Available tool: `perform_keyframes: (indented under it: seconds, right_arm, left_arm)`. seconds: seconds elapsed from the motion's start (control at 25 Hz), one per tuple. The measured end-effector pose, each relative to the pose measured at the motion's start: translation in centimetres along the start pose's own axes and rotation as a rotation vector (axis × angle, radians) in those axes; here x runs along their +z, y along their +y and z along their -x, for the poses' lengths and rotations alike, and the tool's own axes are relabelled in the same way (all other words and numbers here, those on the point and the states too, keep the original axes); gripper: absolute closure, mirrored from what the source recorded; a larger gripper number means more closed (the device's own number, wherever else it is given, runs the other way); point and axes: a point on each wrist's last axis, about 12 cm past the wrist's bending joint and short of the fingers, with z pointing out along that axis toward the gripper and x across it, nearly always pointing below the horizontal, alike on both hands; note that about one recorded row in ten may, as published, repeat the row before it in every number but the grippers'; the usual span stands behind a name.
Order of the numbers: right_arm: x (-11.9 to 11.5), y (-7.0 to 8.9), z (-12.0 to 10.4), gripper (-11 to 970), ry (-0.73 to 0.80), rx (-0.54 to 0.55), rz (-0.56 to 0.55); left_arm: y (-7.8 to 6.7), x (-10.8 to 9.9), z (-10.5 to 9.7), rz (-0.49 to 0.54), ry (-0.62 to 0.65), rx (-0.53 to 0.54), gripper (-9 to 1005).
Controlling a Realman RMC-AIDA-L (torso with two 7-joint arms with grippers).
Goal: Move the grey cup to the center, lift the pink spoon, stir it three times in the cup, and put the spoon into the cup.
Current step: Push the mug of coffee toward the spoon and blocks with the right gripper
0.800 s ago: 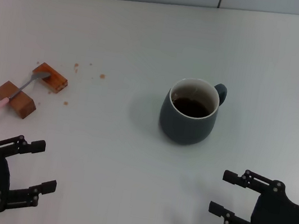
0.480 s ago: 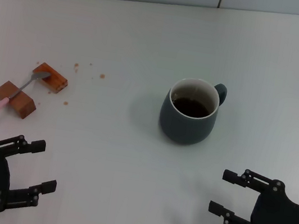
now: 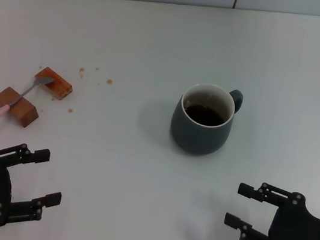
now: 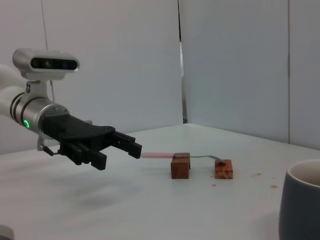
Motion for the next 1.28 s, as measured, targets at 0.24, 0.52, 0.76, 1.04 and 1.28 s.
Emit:
perform_keyframes:
  seconds: [0.24,0.52,0.76,1.04,1.28]
  right_arm:
    - [-0.1,-0.1,0.0,381,-0.005,0.023,-0.018]
    - [-0.1,0.2,0.0,593,-0.063,-0.034,-0.086]
    - [-1.1,0.1,0.1,835,-0.172,-0.166,-0.353]
    - [-1.1,-1.8,0.2,917,-0.153,-0.21,-0.501]
    - [0.5,-3.4,0.1,917,-0.083,-0.215,-0.486]
  left_arm:
    - [0.1,0.0,0.1,-0.001,-0.004,0.002,195]
    - [0.2,-0.2,0.2,0.001,-0.005,0.004,195]
    - [0.2,-0.3,0.3,-0.002,-0.012,0.007,195]
    - [0.3,-0.6,0.4,0.0,-0.012,0.014,195]
    - [0.4,-0.7,0.5,0.001,-0.011,0.016,196]
